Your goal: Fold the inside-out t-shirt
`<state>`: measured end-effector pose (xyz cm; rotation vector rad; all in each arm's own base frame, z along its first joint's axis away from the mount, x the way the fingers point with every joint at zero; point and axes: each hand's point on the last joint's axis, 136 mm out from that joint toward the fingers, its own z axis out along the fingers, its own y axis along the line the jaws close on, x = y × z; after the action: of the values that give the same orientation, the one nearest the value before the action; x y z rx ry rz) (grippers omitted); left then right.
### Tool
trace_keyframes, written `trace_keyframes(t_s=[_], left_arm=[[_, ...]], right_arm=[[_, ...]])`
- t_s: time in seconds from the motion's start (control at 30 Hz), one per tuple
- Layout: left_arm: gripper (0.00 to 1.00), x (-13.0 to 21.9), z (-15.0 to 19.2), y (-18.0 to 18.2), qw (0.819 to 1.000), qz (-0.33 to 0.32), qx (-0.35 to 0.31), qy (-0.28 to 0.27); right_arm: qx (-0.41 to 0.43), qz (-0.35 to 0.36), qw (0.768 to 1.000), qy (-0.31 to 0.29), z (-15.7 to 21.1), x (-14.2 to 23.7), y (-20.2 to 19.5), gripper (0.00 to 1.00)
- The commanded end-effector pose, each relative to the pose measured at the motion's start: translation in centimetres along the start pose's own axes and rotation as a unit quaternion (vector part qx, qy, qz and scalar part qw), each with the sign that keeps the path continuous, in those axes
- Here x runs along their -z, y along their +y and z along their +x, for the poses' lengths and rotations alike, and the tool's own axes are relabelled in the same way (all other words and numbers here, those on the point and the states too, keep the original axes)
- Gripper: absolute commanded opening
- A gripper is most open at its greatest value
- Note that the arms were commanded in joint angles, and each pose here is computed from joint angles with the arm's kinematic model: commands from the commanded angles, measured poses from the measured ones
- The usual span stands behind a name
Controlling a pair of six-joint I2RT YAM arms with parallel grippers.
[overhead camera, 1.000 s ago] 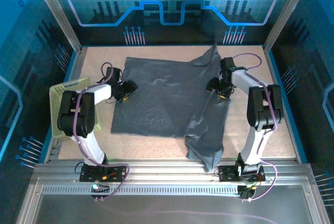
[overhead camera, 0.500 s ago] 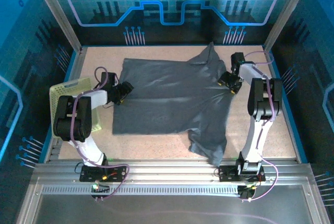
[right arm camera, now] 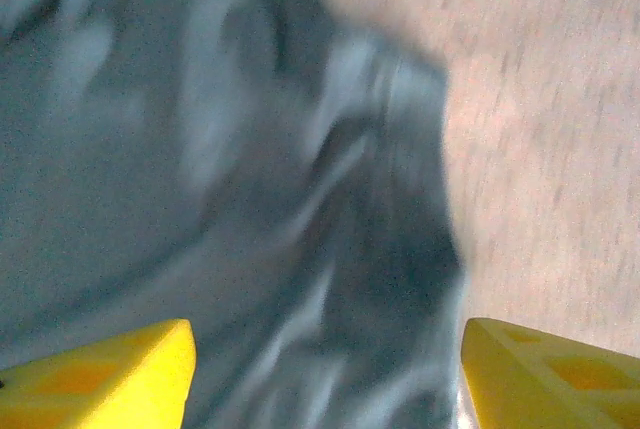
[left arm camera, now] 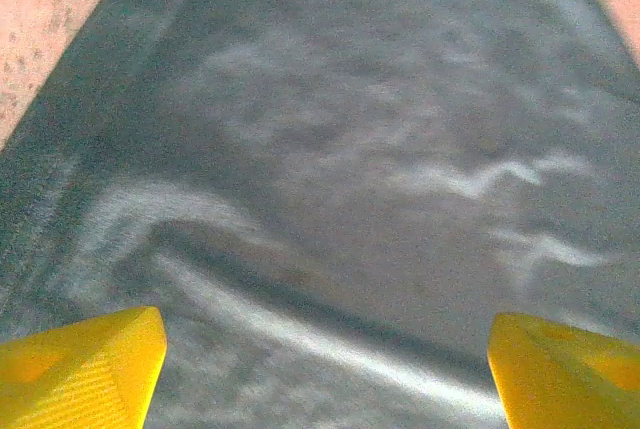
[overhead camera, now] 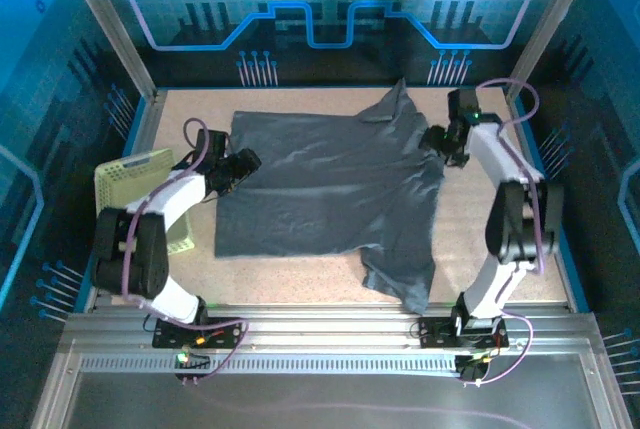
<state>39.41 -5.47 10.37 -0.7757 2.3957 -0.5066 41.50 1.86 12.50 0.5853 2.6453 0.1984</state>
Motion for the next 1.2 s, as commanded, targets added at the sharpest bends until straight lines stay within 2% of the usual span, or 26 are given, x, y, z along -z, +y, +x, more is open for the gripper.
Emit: trace_keyframes(t_s=[0.0,0.1,0.17,0.4,0.47,0.5,0.6,0.7,0.83,0.93,1.07,1.17], left_arm=[[0.86,1.4,3.2,1.4,0.998,-0.031,-0.053,0.025],[0.84,0.5,5.3,2.5,0.998,-0.018,-0.027,0.054],[0.84,-0.2,6.2,3.3,0.998,-0.019,-0.015,0.060],[0.81,-3.3,7.5,6.3,0.995,-0.030,0.043,0.090],[0.81,-3.7,7.8,7.0,0.994,-0.039,0.047,0.094],[0.81,-3.9,8.1,7.3,0.993,-0.043,0.048,0.097],[0.80,-4.4,8.5,7.2,0.992,-0.040,0.055,0.104],[0.81,-4.9,9.0,6.2,0.992,-0.030,0.055,0.110],[0.82,-6.0,8.9,4.0,0.992,-0.014,0.049,0.114],[0.83,-6.4,8.3,2.9,0.992,-0.006,0.050,0.113],[0.86,-4.3,6.8,2.9,0.995,-0.036,0.015,0.092],[0.89,-0.6,5.5,4.3,0.995,-0.084,-0.017,0.052]], right_arm=[[0.034,-0.032,0.997,0.057,7.4,0.3,1.3,0.72],[0.041,-0.037,0.993,0.104,11.9,-0.8,1.3,0.71],[0.035,-0.040,0.991,0.123,13.7,-1.5,1.1,0.71],[-0.018,0.017,0.987,0.156,15.6,-5.3,-2.1,0.71],[-0.042,0.040,0.987,0.152,15.0,-6.1,-3.7,0.70],[-0.059,0.049,0.987,0.144,14.2,-6.4,-4.8,0.64],[-0.100,0.071,0.985,0.122,11.6,-6.3,-6.9,0.65],[-0.108,0.099,0.985,0.087,8.9,-6.0,-8.1,0.66],[-0.129,0.087,0.983,0.092,6.1,-7.2,-8.6,0.66],[-0.120,0.090,0.987,0.059,3.7,-6.1,-8.4,0.67],[-0.079,0.098,0.992,0.032,3.5,-1.9,-7.1,0.68],[-0.029,0.093,0.994,0.044,6.4,0.5,-5.7,0.68]])
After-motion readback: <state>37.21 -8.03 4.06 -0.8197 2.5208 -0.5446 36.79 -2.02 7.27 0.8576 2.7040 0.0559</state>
